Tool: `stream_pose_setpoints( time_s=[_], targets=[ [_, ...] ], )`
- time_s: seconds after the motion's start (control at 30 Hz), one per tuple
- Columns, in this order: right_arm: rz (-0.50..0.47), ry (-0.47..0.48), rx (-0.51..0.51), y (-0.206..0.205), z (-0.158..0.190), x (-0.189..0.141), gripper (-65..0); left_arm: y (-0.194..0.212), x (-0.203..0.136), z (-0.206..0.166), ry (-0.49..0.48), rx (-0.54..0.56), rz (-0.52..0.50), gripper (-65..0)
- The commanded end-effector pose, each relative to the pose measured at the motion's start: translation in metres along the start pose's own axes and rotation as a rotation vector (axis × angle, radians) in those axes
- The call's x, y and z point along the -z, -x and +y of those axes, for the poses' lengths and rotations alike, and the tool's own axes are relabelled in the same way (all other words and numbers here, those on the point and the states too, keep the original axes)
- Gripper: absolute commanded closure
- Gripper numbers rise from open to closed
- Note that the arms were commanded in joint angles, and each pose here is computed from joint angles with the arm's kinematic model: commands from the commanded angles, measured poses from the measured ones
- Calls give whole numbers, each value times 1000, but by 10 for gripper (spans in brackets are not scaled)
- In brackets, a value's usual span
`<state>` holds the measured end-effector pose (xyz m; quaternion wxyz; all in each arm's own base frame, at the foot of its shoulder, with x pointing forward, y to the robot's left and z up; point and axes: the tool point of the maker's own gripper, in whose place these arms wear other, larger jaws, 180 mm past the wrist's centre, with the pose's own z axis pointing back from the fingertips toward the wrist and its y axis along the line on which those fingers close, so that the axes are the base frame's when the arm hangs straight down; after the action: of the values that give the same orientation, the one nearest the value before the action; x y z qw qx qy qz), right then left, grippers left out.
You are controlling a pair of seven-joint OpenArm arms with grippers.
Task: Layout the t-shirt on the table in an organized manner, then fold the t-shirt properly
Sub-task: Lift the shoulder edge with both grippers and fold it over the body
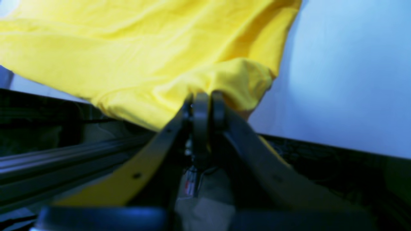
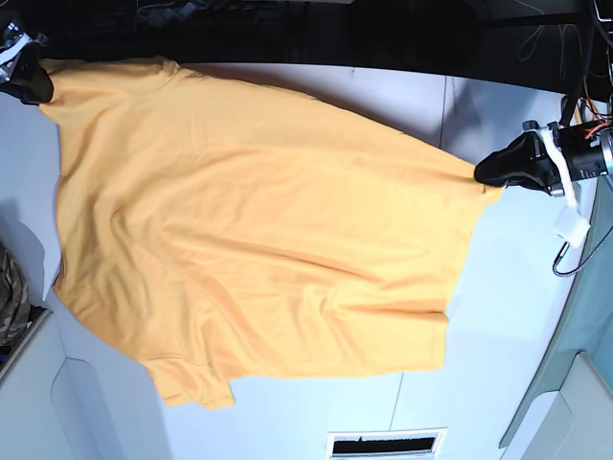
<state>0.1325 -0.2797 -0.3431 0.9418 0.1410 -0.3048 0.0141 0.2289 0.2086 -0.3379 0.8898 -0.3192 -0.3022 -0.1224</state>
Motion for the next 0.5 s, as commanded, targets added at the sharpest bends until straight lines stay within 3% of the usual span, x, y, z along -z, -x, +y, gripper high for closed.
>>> stream_pose_setpoints(
  time_s=[0.0, 0.23, 0.47],
  targets=[
    [-60, -4, -20, -19, 0, -2, 0, -16, -6, 3, -18, 34, -51, 0],
    [-166, 27, -62, -64, -11, 14, 0, -35, -11, 39, -226, 140, -147, 0],
    [-190, -14, -15, -87, -19, 57, 0, -41, 19, 58, -227, 138, -115, 0]
  ],
)
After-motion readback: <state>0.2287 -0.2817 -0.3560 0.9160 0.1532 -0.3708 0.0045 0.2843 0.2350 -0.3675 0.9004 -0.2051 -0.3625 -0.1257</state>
